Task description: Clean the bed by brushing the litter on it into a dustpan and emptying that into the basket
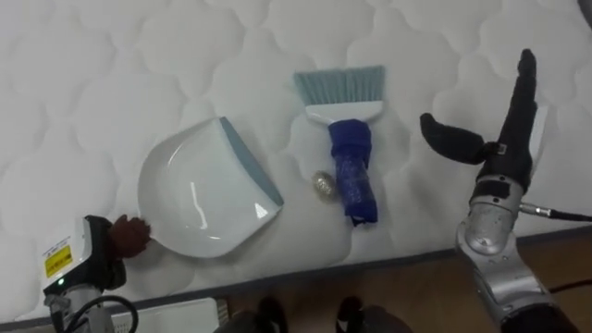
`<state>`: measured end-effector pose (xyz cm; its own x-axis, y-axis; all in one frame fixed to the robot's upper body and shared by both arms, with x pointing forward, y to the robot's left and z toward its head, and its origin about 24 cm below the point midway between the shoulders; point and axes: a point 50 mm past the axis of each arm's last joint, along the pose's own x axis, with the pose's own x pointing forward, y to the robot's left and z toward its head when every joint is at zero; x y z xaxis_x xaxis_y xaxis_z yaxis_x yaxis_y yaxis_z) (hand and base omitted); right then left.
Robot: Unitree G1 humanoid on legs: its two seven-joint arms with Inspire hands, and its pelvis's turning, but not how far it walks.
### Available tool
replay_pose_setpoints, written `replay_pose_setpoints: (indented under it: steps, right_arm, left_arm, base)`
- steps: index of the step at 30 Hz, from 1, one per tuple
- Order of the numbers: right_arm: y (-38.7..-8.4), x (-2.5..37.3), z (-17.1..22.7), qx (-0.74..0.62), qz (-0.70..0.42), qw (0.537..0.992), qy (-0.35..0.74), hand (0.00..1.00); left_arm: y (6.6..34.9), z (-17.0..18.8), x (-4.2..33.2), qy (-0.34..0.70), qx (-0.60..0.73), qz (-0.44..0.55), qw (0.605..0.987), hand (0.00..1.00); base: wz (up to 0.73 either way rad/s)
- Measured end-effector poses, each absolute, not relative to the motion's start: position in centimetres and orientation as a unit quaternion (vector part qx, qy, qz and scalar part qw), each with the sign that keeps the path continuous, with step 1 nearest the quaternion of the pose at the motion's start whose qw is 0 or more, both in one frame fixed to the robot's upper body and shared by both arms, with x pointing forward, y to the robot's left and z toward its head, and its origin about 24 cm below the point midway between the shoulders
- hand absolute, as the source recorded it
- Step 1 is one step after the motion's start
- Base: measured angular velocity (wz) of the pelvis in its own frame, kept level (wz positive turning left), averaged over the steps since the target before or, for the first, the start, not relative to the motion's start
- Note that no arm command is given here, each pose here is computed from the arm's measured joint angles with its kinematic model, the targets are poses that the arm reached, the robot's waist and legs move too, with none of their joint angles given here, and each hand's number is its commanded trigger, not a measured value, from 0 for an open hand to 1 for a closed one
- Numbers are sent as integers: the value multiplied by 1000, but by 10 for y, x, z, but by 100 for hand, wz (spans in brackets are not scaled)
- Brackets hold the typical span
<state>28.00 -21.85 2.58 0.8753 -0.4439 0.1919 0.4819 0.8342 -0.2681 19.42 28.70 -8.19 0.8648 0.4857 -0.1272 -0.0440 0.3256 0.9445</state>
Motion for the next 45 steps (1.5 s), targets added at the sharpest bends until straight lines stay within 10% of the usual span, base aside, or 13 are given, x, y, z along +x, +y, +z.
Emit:
replay_pose_setpoints:
  steps: [45]
  right_arm:
    - [-211,300,-4,-107,-178,977,58,0]
  left_arm:
    - [265,-71,223,151,572,108,799,100]
  base:
    - [1]
